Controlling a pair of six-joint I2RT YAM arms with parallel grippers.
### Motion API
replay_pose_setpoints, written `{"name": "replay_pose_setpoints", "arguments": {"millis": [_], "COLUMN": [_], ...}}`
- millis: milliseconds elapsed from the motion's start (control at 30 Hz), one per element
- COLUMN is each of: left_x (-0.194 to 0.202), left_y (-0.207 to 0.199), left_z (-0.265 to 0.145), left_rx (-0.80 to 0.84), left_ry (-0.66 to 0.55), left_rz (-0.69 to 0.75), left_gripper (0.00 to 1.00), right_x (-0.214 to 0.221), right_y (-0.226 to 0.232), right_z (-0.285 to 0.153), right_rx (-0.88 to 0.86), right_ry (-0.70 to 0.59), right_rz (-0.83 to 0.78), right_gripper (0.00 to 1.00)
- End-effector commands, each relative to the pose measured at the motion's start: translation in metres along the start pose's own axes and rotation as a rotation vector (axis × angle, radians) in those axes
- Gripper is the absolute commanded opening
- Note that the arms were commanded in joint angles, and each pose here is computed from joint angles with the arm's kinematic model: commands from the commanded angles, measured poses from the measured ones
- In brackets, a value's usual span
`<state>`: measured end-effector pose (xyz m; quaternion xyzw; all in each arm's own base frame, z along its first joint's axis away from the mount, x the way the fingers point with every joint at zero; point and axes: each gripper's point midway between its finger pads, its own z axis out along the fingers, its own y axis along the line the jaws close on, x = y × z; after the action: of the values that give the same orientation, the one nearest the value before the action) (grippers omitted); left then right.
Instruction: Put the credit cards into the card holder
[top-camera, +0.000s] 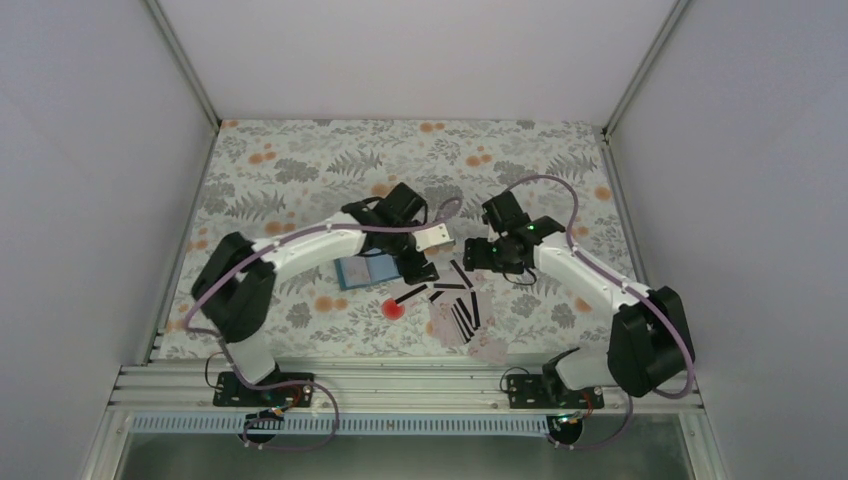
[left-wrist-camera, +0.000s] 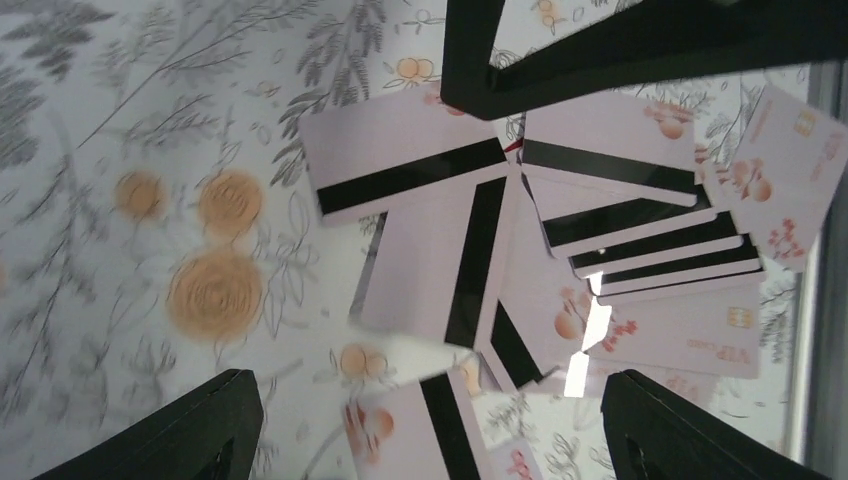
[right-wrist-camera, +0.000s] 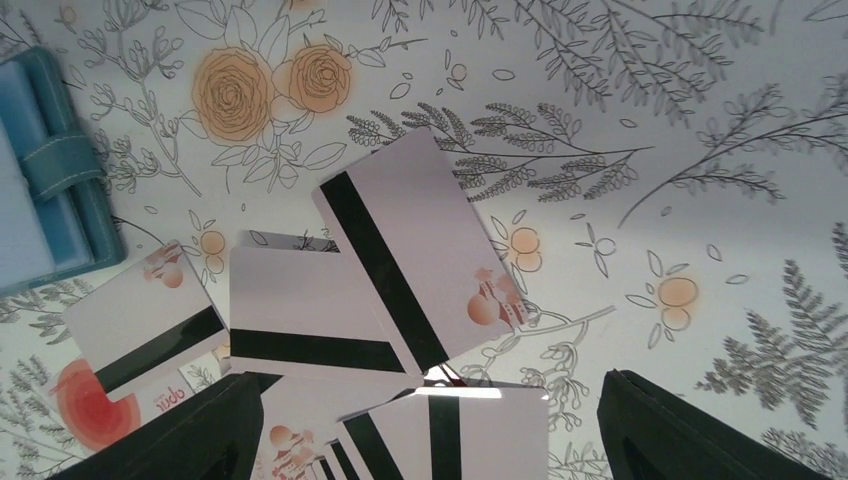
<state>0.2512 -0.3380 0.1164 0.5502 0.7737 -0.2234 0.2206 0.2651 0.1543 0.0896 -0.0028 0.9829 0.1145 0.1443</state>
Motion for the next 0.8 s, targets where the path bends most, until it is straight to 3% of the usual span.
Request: {"name": "replay_pose_setpoints", "arguments": {"millis": [0, 333, 633, 767], "left_x": [0.005, 0.018, 0.017, 0.02], "left_y": [-0.011, -0.001, -0.001, -0.003], "left_z": [0.027, 0.081, 0.099, 0.103], "left_rx": [0.129, 0.1, 0.076, 0.097], "left_ry": [0.078, 0.273, 0.321, 0.347], "left_rz": [0.215, 0.226, 0.235, 0.225], "left_gripper": [0.85, 0.85, 0.84, 0.78], "right_x": [-0.004, 0.014, 0.017, 0.017], "right_y": [-0.006, 0.0, 0.002, 0.003], "right_z": [-0.022, -0.042, -0.049, -0.051], "right_rx": [-0.002, -0.1, -0.123, -0.13], "right_ry": [-0.042, -0.065, -0.074, -0.081], "right_rz": [0.006, 0.001, -0.04, -0.043], "right_gripper": [0.86, 0.85, 0.85, 0.85]}}
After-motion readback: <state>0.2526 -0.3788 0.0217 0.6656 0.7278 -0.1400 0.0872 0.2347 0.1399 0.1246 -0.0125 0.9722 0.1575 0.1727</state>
